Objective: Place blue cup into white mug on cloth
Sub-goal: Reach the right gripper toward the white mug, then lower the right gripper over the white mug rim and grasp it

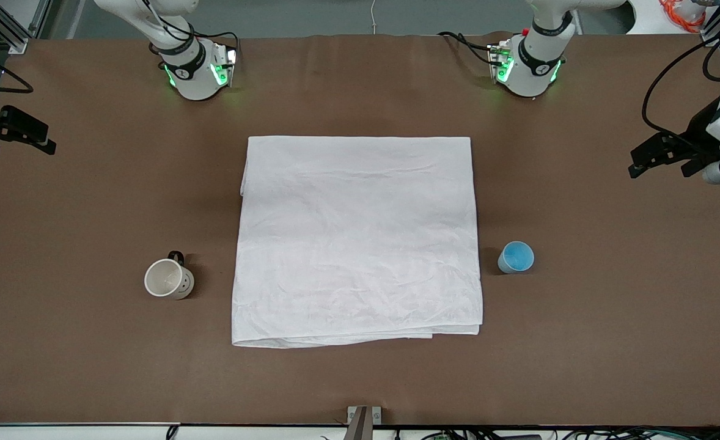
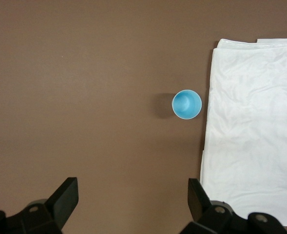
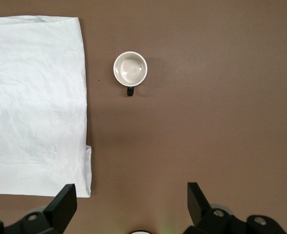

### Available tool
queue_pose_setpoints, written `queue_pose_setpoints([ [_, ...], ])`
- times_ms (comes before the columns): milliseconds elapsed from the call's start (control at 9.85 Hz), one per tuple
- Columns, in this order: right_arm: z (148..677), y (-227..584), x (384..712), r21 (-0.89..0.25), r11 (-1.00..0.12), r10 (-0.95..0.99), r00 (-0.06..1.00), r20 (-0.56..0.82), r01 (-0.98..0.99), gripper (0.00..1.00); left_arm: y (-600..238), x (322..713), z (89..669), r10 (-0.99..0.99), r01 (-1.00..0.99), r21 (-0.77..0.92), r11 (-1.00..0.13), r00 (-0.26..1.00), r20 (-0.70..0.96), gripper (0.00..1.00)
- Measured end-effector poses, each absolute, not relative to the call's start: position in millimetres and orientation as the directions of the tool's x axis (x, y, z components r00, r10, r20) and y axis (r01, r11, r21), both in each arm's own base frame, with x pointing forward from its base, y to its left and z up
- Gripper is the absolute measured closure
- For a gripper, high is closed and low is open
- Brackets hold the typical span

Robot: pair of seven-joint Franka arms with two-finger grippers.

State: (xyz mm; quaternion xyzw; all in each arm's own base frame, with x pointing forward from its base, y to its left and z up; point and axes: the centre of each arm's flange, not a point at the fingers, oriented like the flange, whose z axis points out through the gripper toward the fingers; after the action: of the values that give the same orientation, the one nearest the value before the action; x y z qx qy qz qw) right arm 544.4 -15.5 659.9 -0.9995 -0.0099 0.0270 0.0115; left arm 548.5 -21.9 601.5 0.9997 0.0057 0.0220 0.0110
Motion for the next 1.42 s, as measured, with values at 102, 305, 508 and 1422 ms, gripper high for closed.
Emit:
queue_pose_setpoints([
  [102, 660, -15, 544, -0.024, -1.0, 0.021, 0.998, -0.057, 0.019, 0.0, -22, 548, 602, 0.012, 0.011, 0.022, -1.0, 0.999, 0.044, 0.0],
  [305, 658, -14, 543, -0.024, -0.999, 0.022, 0.998, -0.065, 0.021, 0.0, -22, 549, 604, 0.012, 0.011, 0.022, -1.0, 0.999, 0.049, 0.0],
  [508, 644, -9, 546, -0.027, -0.999, 0.034, 0.996, -0.082, 0.032, 0.0, -22, 552, 606, 0.012, 0.01, 0.022, -1.0, 0.998, 0.054, 0.0],
  [1422, 396, 16, 555, -0.02, -0.998, 0.065, 0.998, 0.0, 0.065, 0.01, -22, 556, 600, 0.013, 0.012, 0.022, -1.0, 0.999, 0.043, 0.0],
])
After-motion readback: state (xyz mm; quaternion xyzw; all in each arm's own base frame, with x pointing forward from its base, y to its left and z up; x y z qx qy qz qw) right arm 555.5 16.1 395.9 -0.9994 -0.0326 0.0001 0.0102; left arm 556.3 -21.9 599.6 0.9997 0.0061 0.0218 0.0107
